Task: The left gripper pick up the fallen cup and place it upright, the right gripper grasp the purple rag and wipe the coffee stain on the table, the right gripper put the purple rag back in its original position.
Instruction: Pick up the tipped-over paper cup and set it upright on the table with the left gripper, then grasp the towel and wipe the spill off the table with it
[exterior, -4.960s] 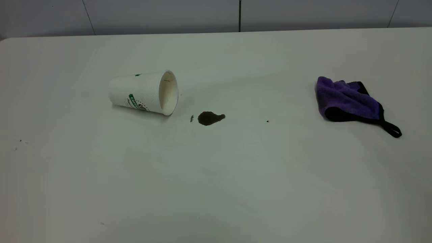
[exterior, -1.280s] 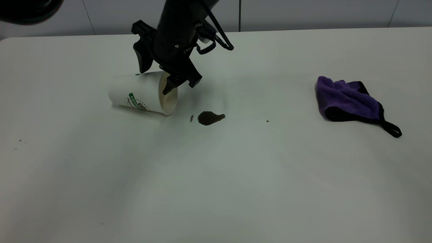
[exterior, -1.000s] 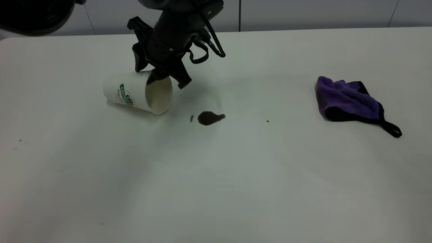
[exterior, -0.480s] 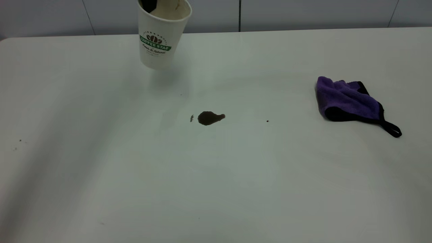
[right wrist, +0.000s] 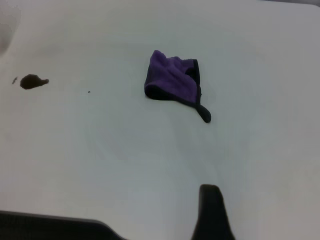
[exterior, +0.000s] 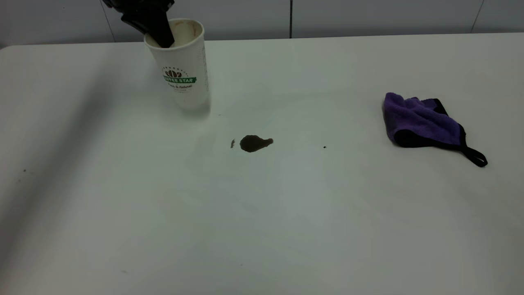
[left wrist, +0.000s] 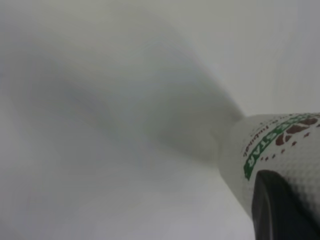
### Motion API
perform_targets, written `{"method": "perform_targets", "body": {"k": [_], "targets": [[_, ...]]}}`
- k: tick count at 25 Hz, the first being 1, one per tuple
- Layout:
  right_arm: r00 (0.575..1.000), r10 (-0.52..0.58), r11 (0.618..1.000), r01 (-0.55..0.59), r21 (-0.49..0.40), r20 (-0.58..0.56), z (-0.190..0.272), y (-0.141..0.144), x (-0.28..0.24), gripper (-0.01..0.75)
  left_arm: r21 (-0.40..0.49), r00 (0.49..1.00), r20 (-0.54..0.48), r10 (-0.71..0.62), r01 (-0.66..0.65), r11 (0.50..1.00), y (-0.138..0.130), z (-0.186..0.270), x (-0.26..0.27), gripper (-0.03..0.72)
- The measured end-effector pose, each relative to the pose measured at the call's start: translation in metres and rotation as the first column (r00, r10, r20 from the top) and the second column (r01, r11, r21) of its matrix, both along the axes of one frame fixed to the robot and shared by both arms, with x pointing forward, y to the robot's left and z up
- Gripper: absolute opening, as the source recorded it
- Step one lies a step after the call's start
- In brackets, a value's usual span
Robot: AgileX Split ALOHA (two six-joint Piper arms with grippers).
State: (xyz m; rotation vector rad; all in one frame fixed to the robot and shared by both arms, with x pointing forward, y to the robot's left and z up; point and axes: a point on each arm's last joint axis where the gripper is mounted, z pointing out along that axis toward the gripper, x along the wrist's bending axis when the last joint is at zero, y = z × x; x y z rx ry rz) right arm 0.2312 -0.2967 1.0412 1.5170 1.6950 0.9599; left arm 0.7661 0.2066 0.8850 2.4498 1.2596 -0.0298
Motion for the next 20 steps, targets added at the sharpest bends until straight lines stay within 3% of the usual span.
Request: {"method": "perform_targets", "body": {"k": [6, 10, 14, 16, 20], "targets": [[1.000, 0.000, 1.000, 0.000, 0.000, 0.000, 0.000, 0.000, 0.000, 0.571, -0.024, 1.000, 0.000, 0.001, -0.001, 1.000, -0.002, -0.031, 0.003, 0.169], [1.000, 0.000, 1.000, 0.000, 0.000, 0.000, 0.000, 0.000, 0.000, 0.571, -0.069, 1.000, 0.009, -0.020, 0.021, 0.997, -0.005, -0.019, 0.003, 0.398], [1.000, 0.000, 1.000, 0.000, 0.000, 0.000, 0.000, 0.000, 0.000, 0.571, -0.084, 0.998, 0.053, -0.042, 0.046, 0.995, -0.007, 0.036, 0.000, 0.670], [1.000, 0.000, 1.000, 0.000, 0.000, 0.000, 0.000, 0.000, 0.000, 0.571, -0.083, 0.996, 0.075, -0.039, 0.045, 0.996, -0.005, 0.080, -0.006, 0.710], [1.000, 0.000, 1.000, 0.000, 0.000, -0.001, 0.000, 0.000, 0.000, 0.571, -0.079, 0.975, 0.205, 0.083, -0.068, 0.995, 0.002, 0.162, -0.019, 0.693]]}}
